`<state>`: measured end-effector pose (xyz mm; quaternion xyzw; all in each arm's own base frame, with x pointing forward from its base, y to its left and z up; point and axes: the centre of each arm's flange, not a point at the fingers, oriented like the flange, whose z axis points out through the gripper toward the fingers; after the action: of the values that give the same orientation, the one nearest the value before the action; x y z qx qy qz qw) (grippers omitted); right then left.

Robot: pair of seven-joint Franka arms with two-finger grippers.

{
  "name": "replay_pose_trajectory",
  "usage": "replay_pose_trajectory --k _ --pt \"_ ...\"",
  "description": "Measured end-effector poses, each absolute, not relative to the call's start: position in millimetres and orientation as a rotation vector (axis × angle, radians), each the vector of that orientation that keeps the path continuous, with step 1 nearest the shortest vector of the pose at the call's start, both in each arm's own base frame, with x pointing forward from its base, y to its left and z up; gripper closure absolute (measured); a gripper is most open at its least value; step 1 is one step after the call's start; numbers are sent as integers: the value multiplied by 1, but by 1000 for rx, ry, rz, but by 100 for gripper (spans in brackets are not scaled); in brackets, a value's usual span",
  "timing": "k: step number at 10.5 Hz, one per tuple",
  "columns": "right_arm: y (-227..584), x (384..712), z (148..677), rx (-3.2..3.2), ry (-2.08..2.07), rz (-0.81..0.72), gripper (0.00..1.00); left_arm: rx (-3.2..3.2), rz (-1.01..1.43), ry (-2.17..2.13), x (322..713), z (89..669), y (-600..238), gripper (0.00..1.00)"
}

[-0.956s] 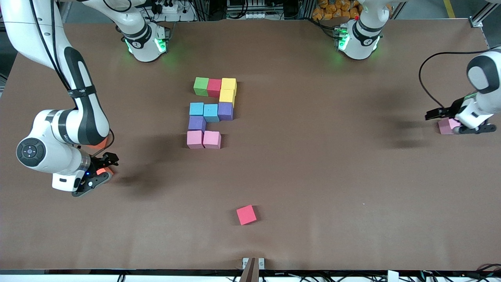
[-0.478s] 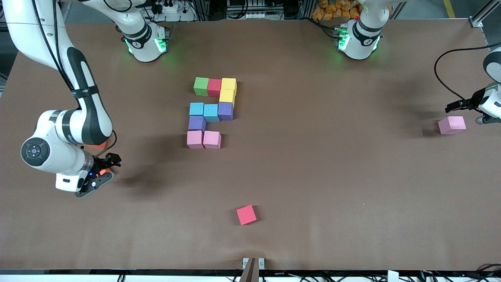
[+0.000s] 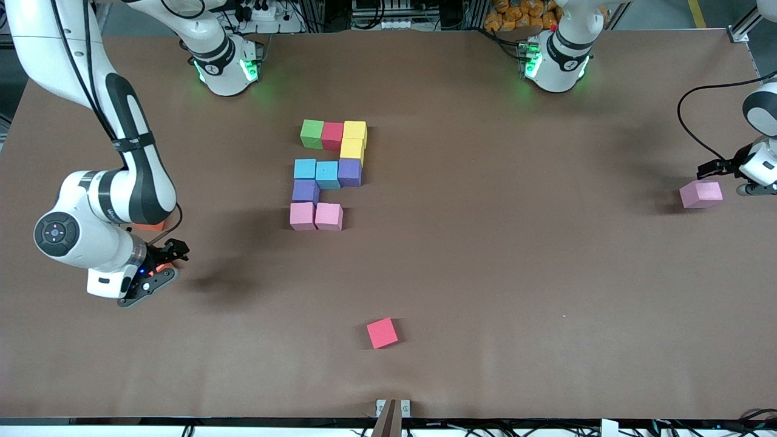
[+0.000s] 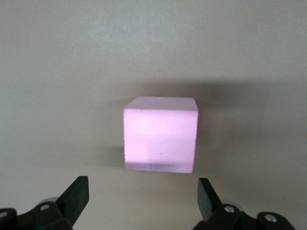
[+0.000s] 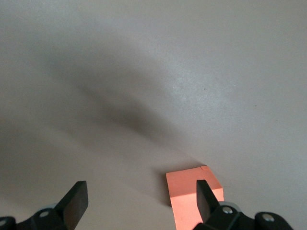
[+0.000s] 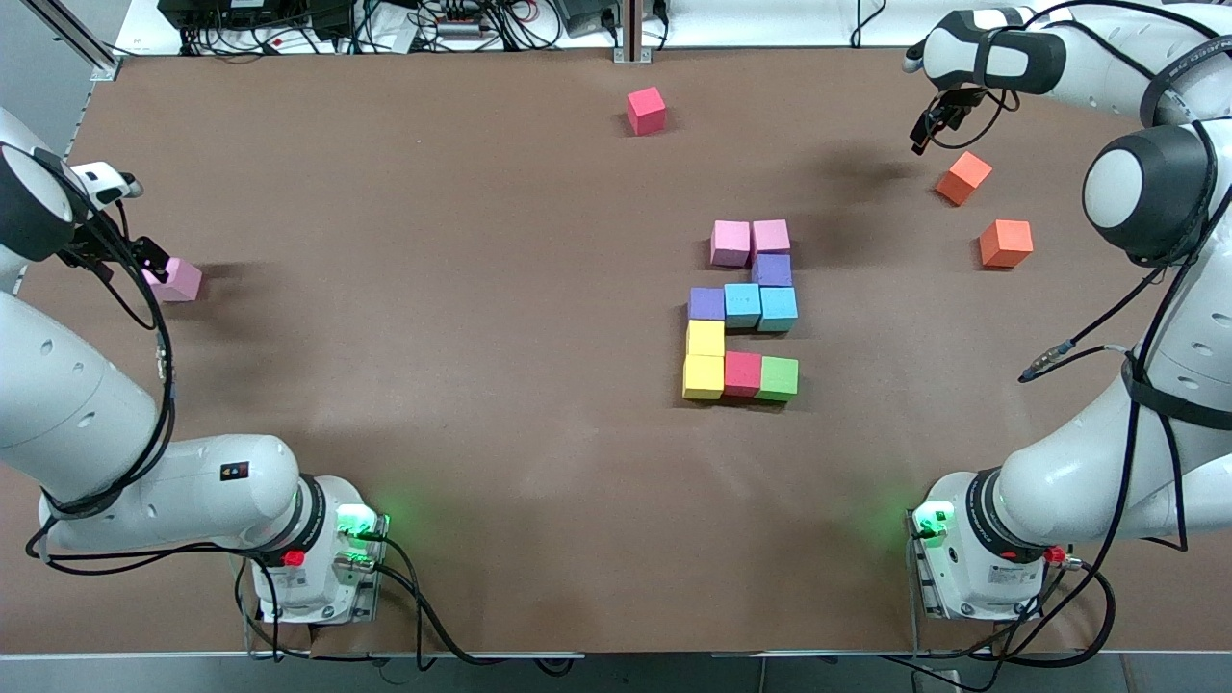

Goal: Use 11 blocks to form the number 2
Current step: 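Close the left gripper on the loose pink cube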

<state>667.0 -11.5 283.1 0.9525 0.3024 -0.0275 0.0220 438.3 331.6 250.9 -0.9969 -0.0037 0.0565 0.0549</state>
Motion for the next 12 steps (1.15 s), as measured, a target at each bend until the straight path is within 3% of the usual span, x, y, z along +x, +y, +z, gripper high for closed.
replay_pose_trajectory --k 12 --pt "-12 667 284 2950 936 -79 0 -3117 72 -62 451 231 337 0"
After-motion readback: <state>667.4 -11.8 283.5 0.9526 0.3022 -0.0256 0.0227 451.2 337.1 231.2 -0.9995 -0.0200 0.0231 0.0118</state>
